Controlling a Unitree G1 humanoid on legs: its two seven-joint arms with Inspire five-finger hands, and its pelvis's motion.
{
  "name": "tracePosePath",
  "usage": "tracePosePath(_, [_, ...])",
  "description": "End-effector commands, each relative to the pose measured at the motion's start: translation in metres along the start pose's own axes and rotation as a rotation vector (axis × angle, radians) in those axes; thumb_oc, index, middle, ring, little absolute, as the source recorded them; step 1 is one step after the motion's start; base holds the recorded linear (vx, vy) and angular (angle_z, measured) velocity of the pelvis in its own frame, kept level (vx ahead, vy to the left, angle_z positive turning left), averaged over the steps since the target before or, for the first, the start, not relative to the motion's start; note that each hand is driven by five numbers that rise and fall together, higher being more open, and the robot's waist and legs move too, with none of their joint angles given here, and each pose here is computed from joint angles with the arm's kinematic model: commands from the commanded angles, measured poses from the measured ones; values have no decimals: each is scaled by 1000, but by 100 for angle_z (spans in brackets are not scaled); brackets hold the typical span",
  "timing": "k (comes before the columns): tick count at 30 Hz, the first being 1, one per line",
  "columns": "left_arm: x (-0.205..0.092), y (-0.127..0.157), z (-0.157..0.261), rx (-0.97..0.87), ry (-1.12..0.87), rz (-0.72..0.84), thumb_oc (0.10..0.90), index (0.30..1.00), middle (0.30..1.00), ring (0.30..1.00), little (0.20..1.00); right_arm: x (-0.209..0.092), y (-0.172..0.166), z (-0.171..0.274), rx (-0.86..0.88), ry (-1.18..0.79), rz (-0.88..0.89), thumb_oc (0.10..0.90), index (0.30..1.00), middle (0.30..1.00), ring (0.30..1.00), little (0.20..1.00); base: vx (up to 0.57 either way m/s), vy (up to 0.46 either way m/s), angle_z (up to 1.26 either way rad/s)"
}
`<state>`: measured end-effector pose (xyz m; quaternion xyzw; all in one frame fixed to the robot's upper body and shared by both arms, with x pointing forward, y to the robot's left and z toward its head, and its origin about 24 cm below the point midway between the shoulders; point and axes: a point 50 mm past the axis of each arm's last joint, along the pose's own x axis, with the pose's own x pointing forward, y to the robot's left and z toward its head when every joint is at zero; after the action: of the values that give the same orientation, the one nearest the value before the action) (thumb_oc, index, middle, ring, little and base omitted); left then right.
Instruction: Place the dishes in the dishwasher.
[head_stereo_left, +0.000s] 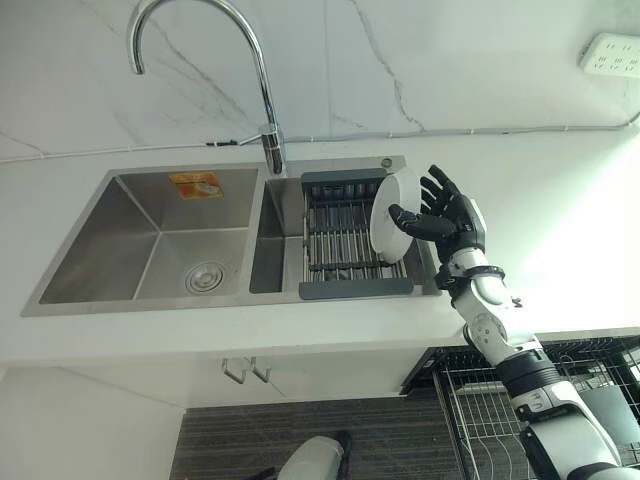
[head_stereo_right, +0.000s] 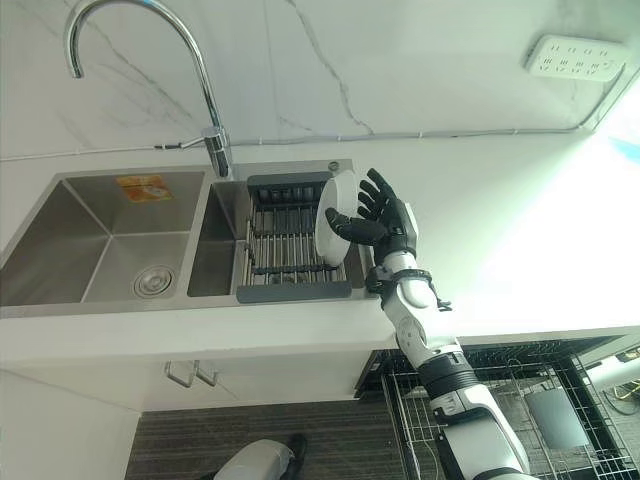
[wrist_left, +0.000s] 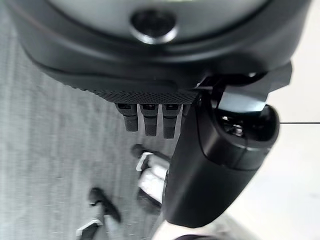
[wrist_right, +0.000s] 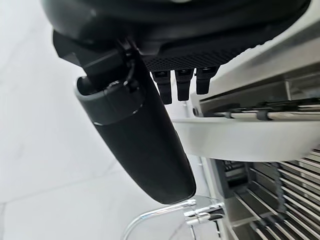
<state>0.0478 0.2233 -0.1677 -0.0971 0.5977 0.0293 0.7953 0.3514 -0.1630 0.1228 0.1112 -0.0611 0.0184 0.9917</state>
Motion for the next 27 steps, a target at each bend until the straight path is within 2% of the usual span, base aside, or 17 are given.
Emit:
tracePosePath(1, [-8, 11, -24, 76, 83, 17, 800, 900, 900, 900, 900, 17, 25, 53, 22, -225, 99, 800, 900, 900, 900, 900, 0, 0, 0])
tracePosePath(11, [-7, 11, -21, 69, 87, 18, 800, 900, 900, 900, 900, 17, 16, 20, -38, -37, 51, 800, 900, 900, 900, 900, 0, 0, 0])
tracePosePath(12, [-7, 11, -21, 70, 87, 18, 800, 900, 900, 900, 900, 17, 16, 18, -61, -25, 52, 587, 580, 580, 580, 580, 0, 0, 0])
tracePosePath(13, [-7, 11, -21, 71, 86, 18, 800, 900, 900, 900, 900, 17, 15, 15, -92, -11, 52, 400, 300, 300, 300, 300, 0, 0, 0])
tracePosePath(27, [-6, 11, -15, 83, 77, 11, 800, 900, 900, 900, 900, 19, 14, 8, -134, 37, 67, 400, 300, 300, 300, 300, 0, 0, 0])
